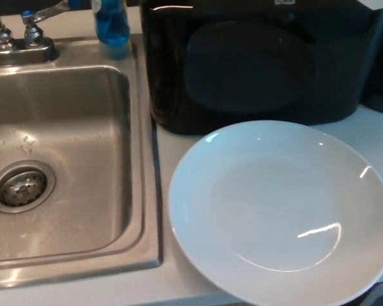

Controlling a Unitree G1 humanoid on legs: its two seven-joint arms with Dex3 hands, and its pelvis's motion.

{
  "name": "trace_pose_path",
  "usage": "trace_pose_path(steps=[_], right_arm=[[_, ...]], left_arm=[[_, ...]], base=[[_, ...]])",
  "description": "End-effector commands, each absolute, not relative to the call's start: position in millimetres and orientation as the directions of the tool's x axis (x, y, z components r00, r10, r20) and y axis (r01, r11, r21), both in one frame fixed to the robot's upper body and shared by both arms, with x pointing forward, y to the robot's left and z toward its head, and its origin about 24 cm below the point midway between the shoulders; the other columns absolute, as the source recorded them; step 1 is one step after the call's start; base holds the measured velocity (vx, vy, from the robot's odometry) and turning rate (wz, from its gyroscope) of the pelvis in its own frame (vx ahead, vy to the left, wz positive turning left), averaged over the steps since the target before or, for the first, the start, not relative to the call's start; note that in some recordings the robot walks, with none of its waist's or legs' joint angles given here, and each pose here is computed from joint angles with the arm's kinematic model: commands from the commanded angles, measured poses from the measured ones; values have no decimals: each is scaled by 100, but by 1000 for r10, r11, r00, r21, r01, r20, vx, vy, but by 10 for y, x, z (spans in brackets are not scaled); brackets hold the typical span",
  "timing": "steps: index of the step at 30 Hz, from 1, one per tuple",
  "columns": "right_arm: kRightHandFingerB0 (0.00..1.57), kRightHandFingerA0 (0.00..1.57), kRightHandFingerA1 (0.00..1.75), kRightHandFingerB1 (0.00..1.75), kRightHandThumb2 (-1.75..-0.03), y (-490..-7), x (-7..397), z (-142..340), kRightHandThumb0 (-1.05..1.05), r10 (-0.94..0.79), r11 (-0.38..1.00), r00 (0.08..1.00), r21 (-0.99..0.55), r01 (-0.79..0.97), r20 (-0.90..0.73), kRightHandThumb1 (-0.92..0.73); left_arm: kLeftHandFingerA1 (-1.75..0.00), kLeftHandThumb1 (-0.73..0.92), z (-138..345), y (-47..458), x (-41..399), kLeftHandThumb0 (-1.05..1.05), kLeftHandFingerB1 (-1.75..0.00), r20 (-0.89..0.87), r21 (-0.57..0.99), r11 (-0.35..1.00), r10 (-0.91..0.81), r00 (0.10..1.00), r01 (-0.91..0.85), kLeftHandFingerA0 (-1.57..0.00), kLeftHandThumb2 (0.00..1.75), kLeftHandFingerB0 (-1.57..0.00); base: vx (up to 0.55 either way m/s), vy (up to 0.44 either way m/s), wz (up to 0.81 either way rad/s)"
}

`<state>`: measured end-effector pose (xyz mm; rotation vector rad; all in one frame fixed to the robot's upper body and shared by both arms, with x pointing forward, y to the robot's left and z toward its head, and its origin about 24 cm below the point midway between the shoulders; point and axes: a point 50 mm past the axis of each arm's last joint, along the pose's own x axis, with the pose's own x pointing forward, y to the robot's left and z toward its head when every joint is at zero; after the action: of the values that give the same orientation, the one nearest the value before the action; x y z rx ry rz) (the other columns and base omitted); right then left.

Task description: Walk towards the tissue paper container and pull out a piece of tissue paper and use it to wipe the plate

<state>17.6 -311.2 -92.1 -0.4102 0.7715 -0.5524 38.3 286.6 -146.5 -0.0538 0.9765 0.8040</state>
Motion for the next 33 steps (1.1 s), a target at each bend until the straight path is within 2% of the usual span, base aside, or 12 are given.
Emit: trace_pose_path(steps=[1,17,18,19,21,22,26,27,28,30,32,33], right_arm=[[65,93,59,49,-76,-3144,156,-906,-7,-619,771,583,-550,323,-526,-65],[65,95,60,48,-68,-3151,150,-872,-9,-623,765,604,-546,340,-496,-68],[54,84,52,41,-61,-3161,95,-697,-17,-672,702,661,-570,426,-334,-71],[54,84,52,41,-61,-3159,65,-617,-17,-687,676,678,-573,463,-262,-71],[46,77,44,35,-62,-3149,74,-573,-23,-709,658,663,-563,500,-240,-73],[31,56,39,31,-60,-3150,67,-379,-26,-729,620,671,-548,561,-137,-68],[31,56,39,31,-60,-3138,63,-342,-26,-732,615,670,-547,569,-125,-68],[0,1,36,20,-81,-3152,91,-68,-58,-720,609,692,-525,595,-50,-43],[0,1,36,20,-81,-3118,133,377,-58,-682,614,729,-495,615,59,-43],[0,1,36,20,-81,-3110,133,387,-58,-684,614,727,-495,615,56,-43],[0,0,27,18,-80,-3176,232,912,-59,-691,560,687,-436,705,223,-41],[0,0,20,7,-79,-3234,274,1204,-59,-661,534,681,-440,722,315,-56]], left_arm=[[-107,51,-1419,2911,417,-5,-76,-711,299,709,612,347,-639,-105,102,-95],[-108,50,-1420,2916,395,-5,-76,-712,300,707,612,343,-640,-107,101,-97],[-107,49,-1415,2920,395,-6,-79,-709,305,710,615,346,-635,-105,109,-93],[-107,49,-1412,2924,389,-6,-79,-707,308,710,617,347,-634,-105,109,-93],[-106,48,-1400,2947,368,-6,-79,-701,310,705,623,348,-638,-105,108,-93],[-107,48,-1400,2952,375,-6,-81,-702,307,700,624,343,-645,-105,108,-95],[-107,48,-1400,2952,376,-6,-81,-702,307,699,624,342,-645,-105,108,-95],[-108,53,-1400,2950,382,-7,-77,-701,309,701,624,344,-643,-105,95,-96],[-108,53,-1399,2947,392,-7,-77,-700,311,704,624,347,-638,-105,95,-96],[-108,53,-1399,2947,392,-7,-77,-700,311,704,624,347,-638,-105,95,-96],[-106,53,-1404,2941,417,-6,-75,-706,313,714,616,350,-626,-104,94,-97],[-105,48,-1405,2924,424,-6,-80,-702,316,723,614,362,-614,-103,109,-94]], base=[[0,0,0],[0,0,0],[0,0,0],[0,0,0],[0,0,0],[0,0,0],[0,0,0],[0,0,0],[0,0,0],[0,0,0],[0,0,0],[0,0,0]])
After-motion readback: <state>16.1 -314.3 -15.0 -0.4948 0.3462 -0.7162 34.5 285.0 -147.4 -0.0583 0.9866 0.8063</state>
